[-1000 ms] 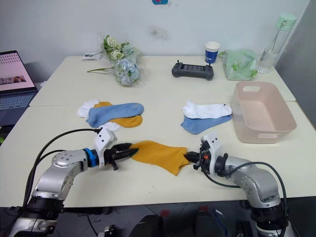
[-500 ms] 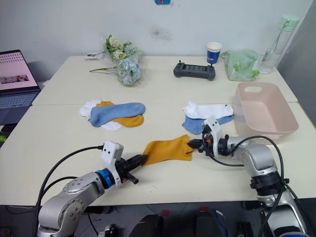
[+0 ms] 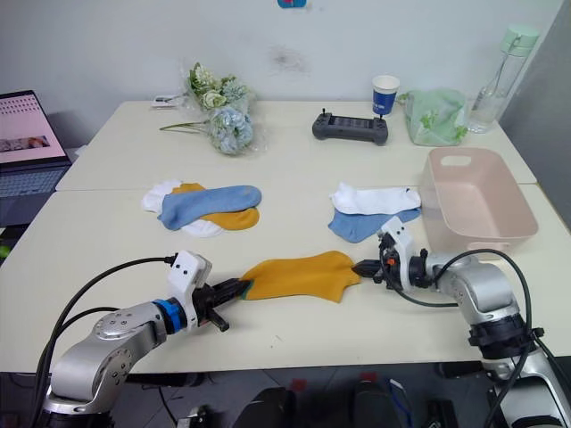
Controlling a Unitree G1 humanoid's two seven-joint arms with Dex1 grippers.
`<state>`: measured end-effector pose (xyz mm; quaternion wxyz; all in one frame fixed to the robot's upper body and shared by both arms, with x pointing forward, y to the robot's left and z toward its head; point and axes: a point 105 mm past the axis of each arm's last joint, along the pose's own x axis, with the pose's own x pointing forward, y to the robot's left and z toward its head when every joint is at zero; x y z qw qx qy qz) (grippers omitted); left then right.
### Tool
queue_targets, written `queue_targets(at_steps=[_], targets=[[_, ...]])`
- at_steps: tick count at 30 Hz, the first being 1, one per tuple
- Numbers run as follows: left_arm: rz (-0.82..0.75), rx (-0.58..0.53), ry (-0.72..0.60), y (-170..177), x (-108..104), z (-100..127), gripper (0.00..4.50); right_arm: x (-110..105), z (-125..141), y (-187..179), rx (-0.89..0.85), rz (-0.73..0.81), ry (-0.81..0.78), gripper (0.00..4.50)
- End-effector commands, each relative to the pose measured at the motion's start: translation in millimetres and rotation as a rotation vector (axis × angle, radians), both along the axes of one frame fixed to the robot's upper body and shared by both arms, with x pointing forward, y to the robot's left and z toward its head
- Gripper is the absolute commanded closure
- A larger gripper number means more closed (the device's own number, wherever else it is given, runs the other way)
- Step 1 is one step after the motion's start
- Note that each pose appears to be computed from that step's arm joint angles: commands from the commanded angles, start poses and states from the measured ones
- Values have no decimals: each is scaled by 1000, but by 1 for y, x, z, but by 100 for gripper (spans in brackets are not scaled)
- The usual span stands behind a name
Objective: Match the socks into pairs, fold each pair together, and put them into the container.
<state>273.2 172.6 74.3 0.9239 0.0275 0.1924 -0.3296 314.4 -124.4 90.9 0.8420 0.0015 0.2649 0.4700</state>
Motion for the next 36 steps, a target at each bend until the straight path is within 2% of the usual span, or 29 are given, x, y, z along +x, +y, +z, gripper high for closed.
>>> queue_targets(at_steps=[1, 4, 5, 9, 11, 15, 20, 25, 31, 33, 36], targets=[[-3, 22, -28, 6, 2, 0, 348, 6, 11, -4, -18, -17, -105, 347], [68, 20, -105, 30, 3, 11, 253, 4, 23, -19, -69, 11, -228, 247], [67, 25, -132, 36, 1, 16, 230, -1, 28, -19, -69, 54, -267, 246], [-96, 166, -271, 41, -12, 30, 230, -24, 48, 1, -40, 241, -442, 246], [-231, 225, -314, 36, -21, 32, 230, -38, 45, 14, -60, 368, -512, 246], [-411, 309, -353, 29, -31, 28, 230, -53, 27, 31, -121, 548, -629, 246], [-519, 441, -382, 24, -27, 9, 230, -54, 15, 41, -197, 662, -735, 246], [-528, 536, -476, 13, -5, 0, 230, -46, 7, 47, -280, 733, -821, 246], [-534, 582, -487, 16, 7, -6, 230, -38, -7, 51, -358, 795, -875, 246], [-540, 580, -477, 16, 8, -8, 290, -34, -8, 55, -359, 798, -890, 246], [-541, 570, -466, 16, 8, -8, 380, -31, -7, 57, -350, 789, -896, 305]])
